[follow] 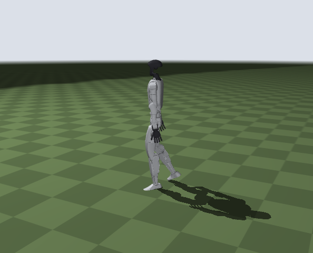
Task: In place motions
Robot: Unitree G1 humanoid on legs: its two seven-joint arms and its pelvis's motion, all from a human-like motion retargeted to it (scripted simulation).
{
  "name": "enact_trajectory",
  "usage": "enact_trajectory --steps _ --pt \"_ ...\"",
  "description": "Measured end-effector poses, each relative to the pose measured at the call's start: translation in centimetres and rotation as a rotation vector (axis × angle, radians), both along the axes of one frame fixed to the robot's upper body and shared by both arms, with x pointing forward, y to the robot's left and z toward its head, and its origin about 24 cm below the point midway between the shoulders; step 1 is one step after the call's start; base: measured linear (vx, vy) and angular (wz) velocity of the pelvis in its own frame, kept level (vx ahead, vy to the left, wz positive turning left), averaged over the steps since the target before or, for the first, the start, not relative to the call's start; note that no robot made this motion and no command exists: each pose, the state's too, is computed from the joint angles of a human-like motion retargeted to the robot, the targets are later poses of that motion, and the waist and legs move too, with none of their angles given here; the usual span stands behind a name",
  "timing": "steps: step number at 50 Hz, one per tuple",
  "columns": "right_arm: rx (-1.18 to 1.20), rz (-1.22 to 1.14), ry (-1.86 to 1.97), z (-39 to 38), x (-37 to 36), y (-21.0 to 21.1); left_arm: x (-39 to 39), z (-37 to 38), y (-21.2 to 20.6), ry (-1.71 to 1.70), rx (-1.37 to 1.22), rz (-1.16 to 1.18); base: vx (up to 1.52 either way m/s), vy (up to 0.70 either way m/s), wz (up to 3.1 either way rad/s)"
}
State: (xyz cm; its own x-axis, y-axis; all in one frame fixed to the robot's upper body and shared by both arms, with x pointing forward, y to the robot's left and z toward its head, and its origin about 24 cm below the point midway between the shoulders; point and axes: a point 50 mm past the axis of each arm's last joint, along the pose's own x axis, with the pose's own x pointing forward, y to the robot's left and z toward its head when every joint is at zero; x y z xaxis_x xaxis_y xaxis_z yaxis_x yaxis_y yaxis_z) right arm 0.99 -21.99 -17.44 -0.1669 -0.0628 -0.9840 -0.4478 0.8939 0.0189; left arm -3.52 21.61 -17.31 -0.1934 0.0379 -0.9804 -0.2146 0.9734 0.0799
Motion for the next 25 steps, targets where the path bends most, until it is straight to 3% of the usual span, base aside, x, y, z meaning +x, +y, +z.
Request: enact_trajectory --steps 5,14,25 --pt "0.082 0.062 -0.116 -0.2 2.9 2.0 2.1 0.2 1.4 -0.056 0.027 0.040 0.26 0.01 1.12" --pt "0.061 0.392 -0.265 0.5 6.6 2.1 5.1 0.4 2.2 -0.169 0.021 0.216 0.25 -0.09 0.49" --pt "0.028 0.154 -0.202 0.3 3.9 0.4 5.5 0.0 0.4 -0.184 -0.048 0.085 0.35 -0.15 0.68"
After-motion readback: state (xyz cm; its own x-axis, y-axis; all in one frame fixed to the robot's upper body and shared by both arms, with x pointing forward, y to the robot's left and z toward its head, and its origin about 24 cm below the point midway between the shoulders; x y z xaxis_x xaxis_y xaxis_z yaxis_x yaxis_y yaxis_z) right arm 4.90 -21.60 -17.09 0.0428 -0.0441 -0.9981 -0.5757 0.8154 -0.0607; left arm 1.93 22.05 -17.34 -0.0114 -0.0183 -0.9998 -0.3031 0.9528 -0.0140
